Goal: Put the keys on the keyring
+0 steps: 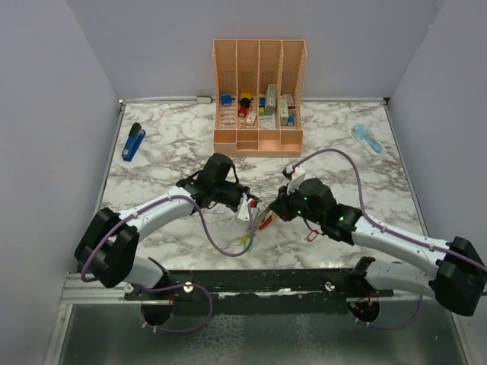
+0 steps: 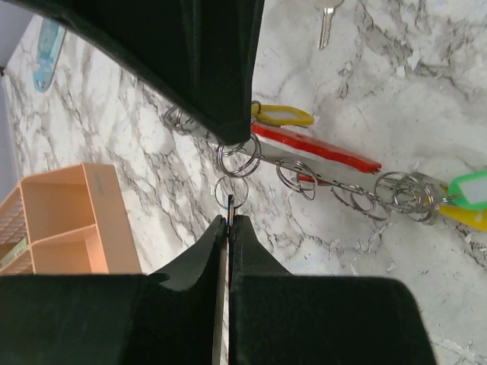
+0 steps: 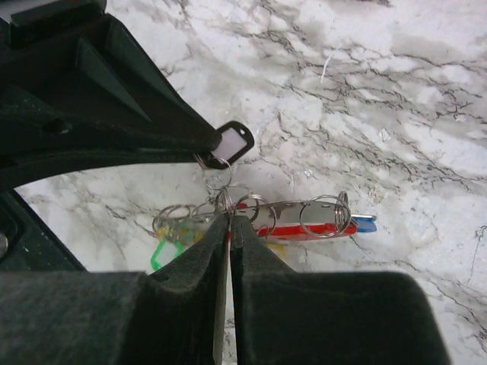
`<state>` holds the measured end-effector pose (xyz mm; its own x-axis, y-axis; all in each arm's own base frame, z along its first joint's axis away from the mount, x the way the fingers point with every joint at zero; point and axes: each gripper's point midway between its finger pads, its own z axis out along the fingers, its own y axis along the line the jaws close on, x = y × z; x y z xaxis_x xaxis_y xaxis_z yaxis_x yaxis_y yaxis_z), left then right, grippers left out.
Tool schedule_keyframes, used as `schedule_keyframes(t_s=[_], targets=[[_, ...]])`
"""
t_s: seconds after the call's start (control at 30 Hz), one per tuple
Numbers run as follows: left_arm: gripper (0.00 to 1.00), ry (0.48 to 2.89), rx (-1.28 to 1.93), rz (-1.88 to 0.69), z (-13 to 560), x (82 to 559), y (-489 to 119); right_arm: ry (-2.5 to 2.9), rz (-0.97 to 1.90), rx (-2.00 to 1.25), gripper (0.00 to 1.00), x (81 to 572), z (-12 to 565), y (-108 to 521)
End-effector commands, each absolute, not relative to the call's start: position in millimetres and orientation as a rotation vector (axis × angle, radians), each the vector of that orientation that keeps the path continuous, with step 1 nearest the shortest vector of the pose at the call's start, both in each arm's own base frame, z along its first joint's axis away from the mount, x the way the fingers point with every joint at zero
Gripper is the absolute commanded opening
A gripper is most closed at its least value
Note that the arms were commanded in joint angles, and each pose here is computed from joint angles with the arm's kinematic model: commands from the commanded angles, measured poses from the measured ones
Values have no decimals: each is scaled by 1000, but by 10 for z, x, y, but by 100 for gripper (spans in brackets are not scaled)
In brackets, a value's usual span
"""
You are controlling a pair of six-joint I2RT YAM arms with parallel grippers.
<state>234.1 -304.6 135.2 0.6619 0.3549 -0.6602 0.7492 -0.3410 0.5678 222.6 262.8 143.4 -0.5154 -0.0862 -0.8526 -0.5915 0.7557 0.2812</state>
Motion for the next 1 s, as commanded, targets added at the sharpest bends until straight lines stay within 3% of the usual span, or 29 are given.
schedule_keyframes(t_s=[0.0, 0.1, 0.3, 0.37, 0.43, 0.47, 0.5, 0.57, 0.73, 0.9, 0.97], targets=[[0, 881, 1944, -455, 1182, 2574, -2932, 2077, 669, -489, 6, 2293, 1369, 2648], [0, 903, 1952, -447, 1090, 2630, -2872, 2104, 660, -512, 6, 2315, 1311, 2696], [0, 917, 1980, -435, 977, 2632, -2788, 2102, 667, -508, 25, 2343, 1322, 2740], [0, 928, 1986, -436, 942, 2633, -2773, 2077, 666, -493, 62, 2363, 1401, 2726], [0, 945, 1991, -415, 913, 2668, -2747, 2045, 655, -464, 77, 2392, 1500, 2683], [0, 952, 1996, -398, 892, 2694, -2723, 2021, 646, -439, 96, 2417, 1587, 2647], [0, 961, 2001, -379, 868, 2729, -2685, 2005, 629, -420, 100, 2441, 1637, 2609], [3, 973, 2008, -349, 828, 2791, -2614, 1991, 589, -390, 99, 2480, 1713, 2533], [38, 995, 2050, -308, 751, 2878, -2451, 2061, 450, -251, 99, 2595, 1695, 2327], [62, 1050, 2026, -238, 798, 3082, -2271, 2145, 237, -75, 99, 2706, 1586, 2045], [76, 1083, 1990, -228, 875, 3169, -2229, 2153, 178, -87, 99, 2739, 1555, 2005]])
